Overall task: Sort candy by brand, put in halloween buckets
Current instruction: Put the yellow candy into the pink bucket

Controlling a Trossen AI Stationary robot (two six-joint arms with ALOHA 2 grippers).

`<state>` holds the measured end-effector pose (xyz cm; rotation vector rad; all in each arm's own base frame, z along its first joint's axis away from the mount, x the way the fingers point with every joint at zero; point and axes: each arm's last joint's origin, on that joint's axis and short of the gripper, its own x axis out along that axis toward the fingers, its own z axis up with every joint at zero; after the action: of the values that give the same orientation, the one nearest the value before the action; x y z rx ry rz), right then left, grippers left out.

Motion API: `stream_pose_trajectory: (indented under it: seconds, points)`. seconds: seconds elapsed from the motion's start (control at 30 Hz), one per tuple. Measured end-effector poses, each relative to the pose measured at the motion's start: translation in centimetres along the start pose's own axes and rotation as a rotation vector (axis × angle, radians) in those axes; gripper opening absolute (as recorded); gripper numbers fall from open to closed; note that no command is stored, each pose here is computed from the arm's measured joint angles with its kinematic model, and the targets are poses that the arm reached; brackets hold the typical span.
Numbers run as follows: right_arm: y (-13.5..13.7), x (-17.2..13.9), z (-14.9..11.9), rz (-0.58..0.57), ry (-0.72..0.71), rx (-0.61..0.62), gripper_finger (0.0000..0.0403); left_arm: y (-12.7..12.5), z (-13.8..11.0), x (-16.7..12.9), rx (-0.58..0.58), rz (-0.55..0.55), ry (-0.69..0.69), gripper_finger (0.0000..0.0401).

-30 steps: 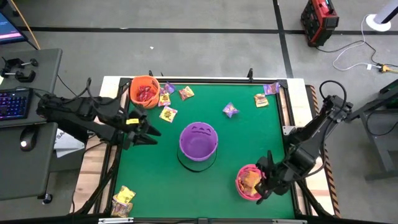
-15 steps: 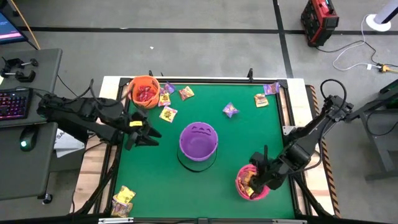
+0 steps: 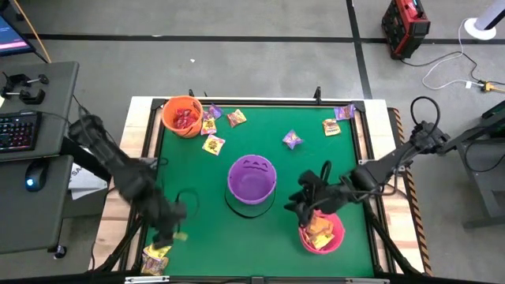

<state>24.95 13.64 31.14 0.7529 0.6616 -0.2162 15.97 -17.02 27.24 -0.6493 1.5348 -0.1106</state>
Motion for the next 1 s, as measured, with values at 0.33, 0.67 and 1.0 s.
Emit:
stream_pose_trajectory:
  seconds: [0.33, 0.67, 1.0]
  points:
    - [-0.8, 0.6, 1.5, -0.033, -0.031, -0.011, 0.0201, -1.2, -3.5, 8.3, 0.070, 0.330, 0.149, 0.0229]
    - [-1.1, 0.7, 2.0, -0.035, -0.027, 0.002, 0.0201, -0.5, -2.6, 12.9, 0.070, 0.489, 0.205, 0.0229]
    - [-0.9, 0.7, 2.0, -0.007, -0.020, 0.020, 0.0201, -0.4, -2.1, 14.5, 0.181, 0.484, 0.243, 0.0133]
